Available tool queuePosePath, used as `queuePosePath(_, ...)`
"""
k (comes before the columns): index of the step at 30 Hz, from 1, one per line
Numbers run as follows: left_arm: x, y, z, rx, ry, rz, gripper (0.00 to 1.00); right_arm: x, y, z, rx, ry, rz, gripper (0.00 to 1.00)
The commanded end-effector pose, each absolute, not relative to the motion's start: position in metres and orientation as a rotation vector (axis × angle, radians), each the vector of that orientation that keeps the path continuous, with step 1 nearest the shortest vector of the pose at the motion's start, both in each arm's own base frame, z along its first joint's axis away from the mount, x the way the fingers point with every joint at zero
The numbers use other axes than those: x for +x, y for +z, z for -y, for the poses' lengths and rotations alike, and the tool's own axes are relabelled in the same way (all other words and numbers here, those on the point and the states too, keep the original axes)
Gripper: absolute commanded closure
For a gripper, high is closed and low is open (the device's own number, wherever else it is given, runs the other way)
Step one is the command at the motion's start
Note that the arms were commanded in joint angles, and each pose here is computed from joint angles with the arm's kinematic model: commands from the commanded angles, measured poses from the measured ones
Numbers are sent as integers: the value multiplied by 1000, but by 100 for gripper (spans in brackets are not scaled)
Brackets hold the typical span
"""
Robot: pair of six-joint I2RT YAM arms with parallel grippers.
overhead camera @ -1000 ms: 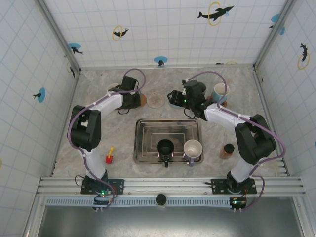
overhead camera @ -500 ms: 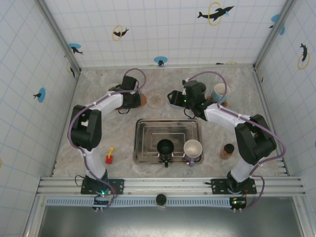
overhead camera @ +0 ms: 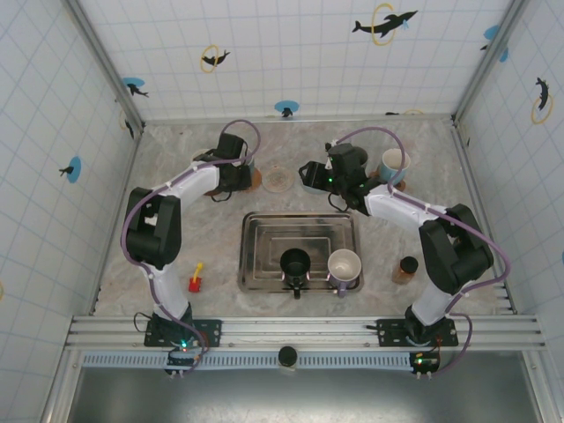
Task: Place the cup by the coaster
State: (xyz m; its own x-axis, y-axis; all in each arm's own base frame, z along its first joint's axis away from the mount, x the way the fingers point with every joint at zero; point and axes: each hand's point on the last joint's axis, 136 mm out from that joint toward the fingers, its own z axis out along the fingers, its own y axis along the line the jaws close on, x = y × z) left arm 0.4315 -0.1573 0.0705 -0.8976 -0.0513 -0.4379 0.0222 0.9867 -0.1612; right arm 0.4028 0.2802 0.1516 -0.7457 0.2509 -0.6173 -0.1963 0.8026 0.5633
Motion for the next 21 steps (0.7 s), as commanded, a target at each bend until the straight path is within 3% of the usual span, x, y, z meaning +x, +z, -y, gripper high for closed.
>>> queuePosePath(1,438,89,158,-22,-249,-2629,67,410,171,-284,33,831,-2222,32)
queuePosePath(21,410,174,146,-157,-359,-2384,62,396,193,-275,39,739,-2177,32)
